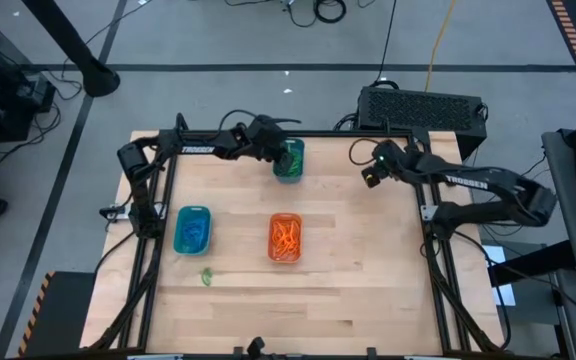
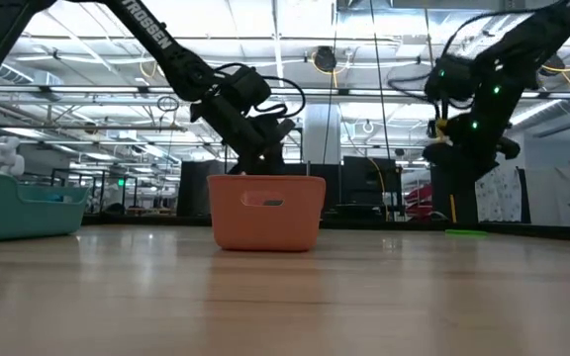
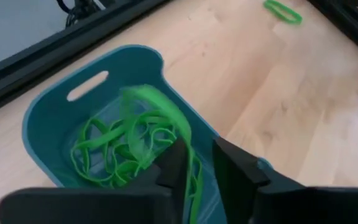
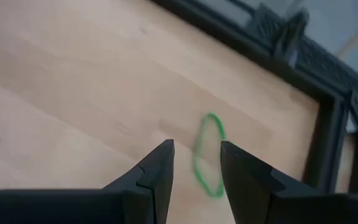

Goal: Sort rubber bands into baskets
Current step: Put the green rubber band into the blue bin

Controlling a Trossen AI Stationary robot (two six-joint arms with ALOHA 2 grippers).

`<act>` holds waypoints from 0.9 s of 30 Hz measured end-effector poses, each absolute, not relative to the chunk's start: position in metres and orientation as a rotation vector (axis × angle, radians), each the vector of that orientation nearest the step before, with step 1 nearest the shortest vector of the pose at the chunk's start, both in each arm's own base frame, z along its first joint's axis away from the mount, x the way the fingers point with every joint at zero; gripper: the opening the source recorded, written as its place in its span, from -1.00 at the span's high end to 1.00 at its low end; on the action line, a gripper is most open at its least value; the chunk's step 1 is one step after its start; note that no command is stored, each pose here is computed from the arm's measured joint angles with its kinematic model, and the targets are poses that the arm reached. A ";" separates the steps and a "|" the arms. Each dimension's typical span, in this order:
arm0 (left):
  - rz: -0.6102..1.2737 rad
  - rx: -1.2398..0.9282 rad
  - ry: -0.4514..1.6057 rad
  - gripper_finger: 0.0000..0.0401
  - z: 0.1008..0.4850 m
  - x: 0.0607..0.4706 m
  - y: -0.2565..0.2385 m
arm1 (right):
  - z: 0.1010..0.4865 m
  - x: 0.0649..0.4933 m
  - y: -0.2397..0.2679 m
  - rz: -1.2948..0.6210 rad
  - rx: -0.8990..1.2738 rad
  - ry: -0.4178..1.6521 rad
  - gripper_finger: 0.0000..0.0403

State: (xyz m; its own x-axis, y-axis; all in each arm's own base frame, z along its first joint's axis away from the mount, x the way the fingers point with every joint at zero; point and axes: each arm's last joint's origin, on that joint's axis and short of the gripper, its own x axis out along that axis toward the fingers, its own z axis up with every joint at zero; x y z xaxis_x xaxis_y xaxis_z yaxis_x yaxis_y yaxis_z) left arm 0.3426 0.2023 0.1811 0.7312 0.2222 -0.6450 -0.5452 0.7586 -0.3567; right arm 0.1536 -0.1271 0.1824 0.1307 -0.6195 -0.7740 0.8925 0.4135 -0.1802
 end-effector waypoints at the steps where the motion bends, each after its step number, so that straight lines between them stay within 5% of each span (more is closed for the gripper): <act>1: 0.438 -0.558 0.629 0.57 0.183 0.343 0.202 | 0.178 0.153 -0.130 -1.142 0.375 0.926 0.39; 11: 0.442 -0.511 0.724 0.22 0.195 0.347 0.200 | 0.141 0.159 -0.156 -1.110 0.411 1.066 0.39; 27: 0.447 -0.385 0.805 0.19 0.194 0.351 0.192 | 0.122 0.156 -0.167 -1.141 0.414 1.159 0.39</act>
